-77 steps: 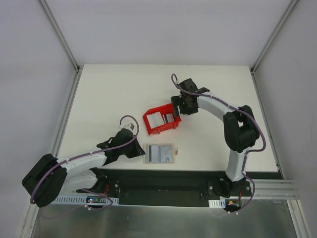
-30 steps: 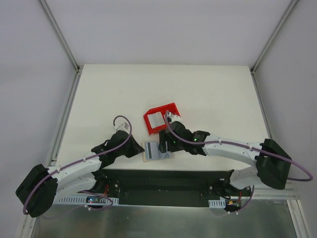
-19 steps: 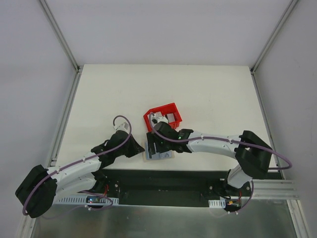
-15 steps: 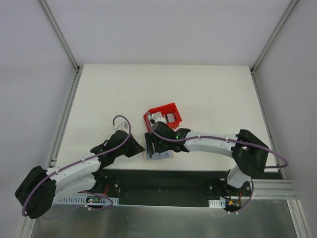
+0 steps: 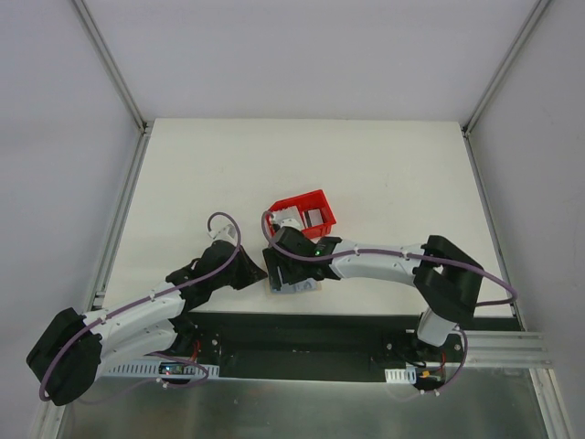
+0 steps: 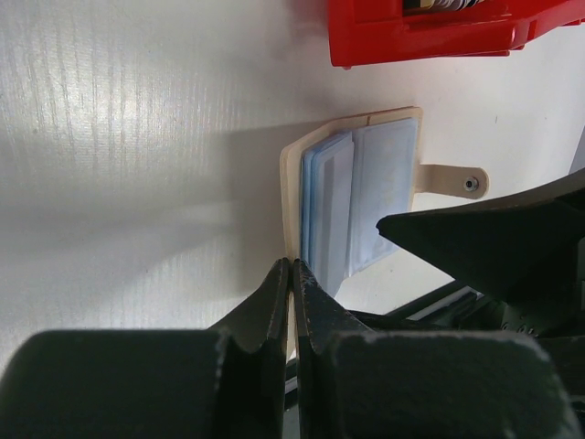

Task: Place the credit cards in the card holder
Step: Turn over the card slot in the card holder.

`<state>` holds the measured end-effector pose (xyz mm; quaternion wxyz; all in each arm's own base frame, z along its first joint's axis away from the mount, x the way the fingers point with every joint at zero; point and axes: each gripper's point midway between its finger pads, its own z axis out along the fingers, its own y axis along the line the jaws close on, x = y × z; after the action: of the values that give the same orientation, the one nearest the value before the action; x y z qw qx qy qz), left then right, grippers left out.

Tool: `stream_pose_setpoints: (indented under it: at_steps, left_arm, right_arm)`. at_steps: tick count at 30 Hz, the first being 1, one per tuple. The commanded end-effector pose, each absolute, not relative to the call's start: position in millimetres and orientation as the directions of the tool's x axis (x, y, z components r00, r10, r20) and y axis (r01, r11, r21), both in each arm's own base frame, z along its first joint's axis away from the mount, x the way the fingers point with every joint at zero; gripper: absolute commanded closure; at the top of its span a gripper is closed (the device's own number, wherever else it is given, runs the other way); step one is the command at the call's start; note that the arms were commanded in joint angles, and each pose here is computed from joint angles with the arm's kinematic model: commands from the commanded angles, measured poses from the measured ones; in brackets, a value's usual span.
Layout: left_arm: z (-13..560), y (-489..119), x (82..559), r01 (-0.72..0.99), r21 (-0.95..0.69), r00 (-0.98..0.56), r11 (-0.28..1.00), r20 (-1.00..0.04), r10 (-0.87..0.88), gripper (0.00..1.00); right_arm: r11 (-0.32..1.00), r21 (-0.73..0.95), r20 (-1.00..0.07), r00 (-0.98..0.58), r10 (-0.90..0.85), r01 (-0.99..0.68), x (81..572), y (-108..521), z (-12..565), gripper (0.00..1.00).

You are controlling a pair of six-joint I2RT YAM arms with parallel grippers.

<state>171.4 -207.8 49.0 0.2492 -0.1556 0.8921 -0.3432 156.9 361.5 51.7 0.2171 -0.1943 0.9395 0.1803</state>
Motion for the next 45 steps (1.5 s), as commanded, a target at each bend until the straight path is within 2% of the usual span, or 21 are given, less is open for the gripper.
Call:
stream_pose_setpoints:
  at_steps: [1, 14, 18, 33, 45]
  left_arm:
    - [52.1, -207.5, 175.9, -0.111, -0.703, -0.812, 0.702, -0.344, -0.472, 1.0]
    - [50.2, -207.7, 174.4, -0.112, -0.704, -0.815, 0.701, -0.338, -0.47, 1.0]
    - [51.5, -208.3, 175.1, -0.111, -0.709, -0.813, 0.696, -0.338, -0.474, 1.0]
    - [51.0, -208.2, 175.3, -0.11, -0.712, -0.811, 0.694, -0.34, -0.476, 1.0]
    - [49.7, -206.8, 175.4, -0.111, -0.709, -0.808, 0.697, -0.344, -0.478, 1.0]
  right_arm:
    - [0.858, 0.237, -0.491, -0.818, -0.3, -0.457, 160.2, 367.0, 56.2, 0.25]
    - [0.872, 0.183, -0.479, -0.816, -0.323, -0.453, 164.0, 362.0, 48.6, 0.28]
    - [0.868, 0.191, -0.492, -0.81, -0.319, -0.458, 164.8, 365.3, 54.5, 0.25]
    - [0.888, 0.106, -0.463, -0.812, -0.354, -0.448, 167.1, 356.6, 43.7, 0.27]
    - [0.9, 0.021, -0.499, -0.785, -0.368, -0.436, 177.0, 342.4, 57.8, 0.27]
